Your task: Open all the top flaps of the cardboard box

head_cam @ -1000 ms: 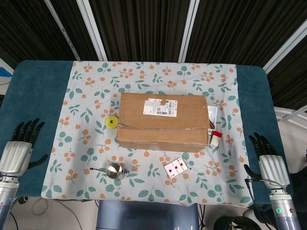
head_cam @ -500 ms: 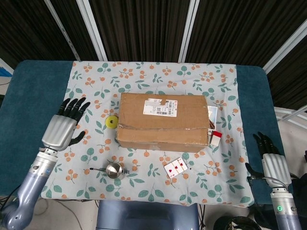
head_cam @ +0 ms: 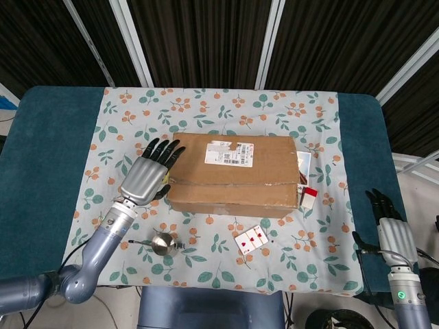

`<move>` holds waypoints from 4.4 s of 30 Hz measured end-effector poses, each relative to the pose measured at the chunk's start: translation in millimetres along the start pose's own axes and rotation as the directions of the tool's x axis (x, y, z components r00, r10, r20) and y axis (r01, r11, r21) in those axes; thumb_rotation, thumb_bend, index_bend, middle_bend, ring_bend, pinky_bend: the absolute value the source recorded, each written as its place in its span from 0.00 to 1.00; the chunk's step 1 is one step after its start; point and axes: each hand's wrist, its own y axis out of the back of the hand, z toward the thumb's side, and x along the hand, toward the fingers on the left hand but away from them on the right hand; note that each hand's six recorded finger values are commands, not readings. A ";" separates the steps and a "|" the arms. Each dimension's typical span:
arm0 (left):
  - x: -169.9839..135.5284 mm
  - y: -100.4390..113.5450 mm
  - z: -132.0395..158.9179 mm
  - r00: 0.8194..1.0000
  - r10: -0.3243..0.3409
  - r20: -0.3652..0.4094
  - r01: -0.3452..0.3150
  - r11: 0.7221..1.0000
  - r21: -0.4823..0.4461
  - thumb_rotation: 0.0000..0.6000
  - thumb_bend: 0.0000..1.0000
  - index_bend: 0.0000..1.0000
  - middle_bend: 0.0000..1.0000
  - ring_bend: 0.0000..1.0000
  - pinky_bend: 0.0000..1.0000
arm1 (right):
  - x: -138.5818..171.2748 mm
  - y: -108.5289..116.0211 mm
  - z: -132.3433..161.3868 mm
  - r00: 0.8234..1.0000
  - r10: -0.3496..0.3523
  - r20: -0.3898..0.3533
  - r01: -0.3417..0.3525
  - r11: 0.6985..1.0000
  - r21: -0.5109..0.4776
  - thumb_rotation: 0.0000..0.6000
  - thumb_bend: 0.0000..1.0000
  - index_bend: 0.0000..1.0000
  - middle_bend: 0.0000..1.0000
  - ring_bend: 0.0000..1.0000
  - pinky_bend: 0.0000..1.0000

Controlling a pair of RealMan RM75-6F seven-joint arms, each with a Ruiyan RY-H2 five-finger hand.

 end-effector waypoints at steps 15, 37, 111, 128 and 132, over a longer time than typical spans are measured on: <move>43.4 3.8 30.5 0.996 0.050 0.073 -0.057 0.995 0.086 1.00 0.38 0.00 0.00 0.00 0.00 | -1.0 1.2 -2.4 1.000 0.001 0.021 -0.001 1.000 -0.019 1.00 0.35 0.00 0.00 0.00 0.22; 127.1 84.5 26.2 0.953 0.292 0.079 -0.303 0.917 0.260 1.00 0.38 0.00 0.00 0.00 0.00 | -1.1 0.0 -6.6 0.998 0.024 0.053 -0.021 0.998 -0.062 1.00 0.35 0.00 0.00 0.00 0.22; -191.6 -38.7 -196.3 0.891 0.112 -0.439 -0.116 0.993 0.018 1.00 0.26 0.00 0.00 0.00 0.01 | -98.2 62.9 113.0 0.981 -0.063 -0.184 0.084 0.990 0.109 1.00 0.38 0.00 0.00 0.00 0.22; -190.2 -42.0 -200.6 0.887 0.090 -0.453 -0.124 0.991 -0.047 1.00 0.27 0.00 0.00 0.00 0.01 | -173.3 40.9 245.4 0.952 0.162 -0.260 -0.154 0.987 0.054 1.00 1.00 0.28 0.16 0.15 0.27; -190.2 -42.0 -201.3 0.886 0.087 -0.455 -0.124 0.991 -0.052 1.00 0.27 0.00 0.00 0.00 0.01 | -180.7 27.3 257.1 0.948 0.202 -0.247 -0.193 0.979 0.059 1.00 1.00 0.31 0.21 0.20 0.28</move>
